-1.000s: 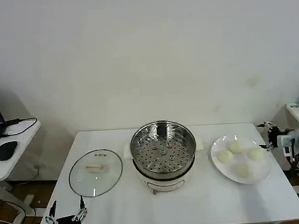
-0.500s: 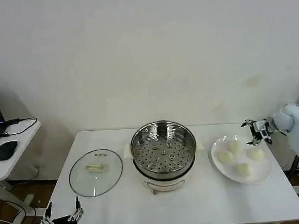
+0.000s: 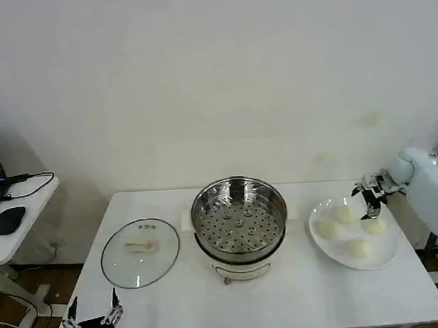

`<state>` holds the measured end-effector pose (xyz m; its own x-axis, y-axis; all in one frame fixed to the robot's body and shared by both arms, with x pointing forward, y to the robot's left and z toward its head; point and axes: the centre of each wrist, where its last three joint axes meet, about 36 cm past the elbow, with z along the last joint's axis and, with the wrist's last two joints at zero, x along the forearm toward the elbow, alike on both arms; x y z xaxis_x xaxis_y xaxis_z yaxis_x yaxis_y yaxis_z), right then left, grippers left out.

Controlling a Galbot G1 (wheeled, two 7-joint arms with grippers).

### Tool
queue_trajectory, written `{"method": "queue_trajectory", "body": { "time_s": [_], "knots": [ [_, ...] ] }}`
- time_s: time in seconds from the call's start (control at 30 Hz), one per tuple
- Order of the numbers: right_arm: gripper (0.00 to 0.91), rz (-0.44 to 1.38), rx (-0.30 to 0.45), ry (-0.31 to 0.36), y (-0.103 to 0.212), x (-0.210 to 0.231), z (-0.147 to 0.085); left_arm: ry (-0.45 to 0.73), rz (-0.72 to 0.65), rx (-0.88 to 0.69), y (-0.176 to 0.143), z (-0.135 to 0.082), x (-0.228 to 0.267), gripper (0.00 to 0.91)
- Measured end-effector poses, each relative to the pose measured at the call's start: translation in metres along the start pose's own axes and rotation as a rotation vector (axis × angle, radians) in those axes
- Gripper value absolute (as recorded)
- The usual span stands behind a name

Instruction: Take steamed baozi put them in steamer then cover it.

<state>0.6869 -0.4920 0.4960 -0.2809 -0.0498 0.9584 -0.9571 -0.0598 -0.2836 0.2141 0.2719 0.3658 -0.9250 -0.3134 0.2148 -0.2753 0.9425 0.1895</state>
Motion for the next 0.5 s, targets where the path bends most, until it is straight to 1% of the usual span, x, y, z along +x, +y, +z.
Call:
{"method": "queue_trajectory", "body": {
  "time_s": [0.5],
  "knots": [
    [0.907,-0.041,-0.014,0.009,-0.004,-0.024,-0.01,-0.006,-0.006,0.003,0.002,0.004,0.001,0.907]
  ]
}}
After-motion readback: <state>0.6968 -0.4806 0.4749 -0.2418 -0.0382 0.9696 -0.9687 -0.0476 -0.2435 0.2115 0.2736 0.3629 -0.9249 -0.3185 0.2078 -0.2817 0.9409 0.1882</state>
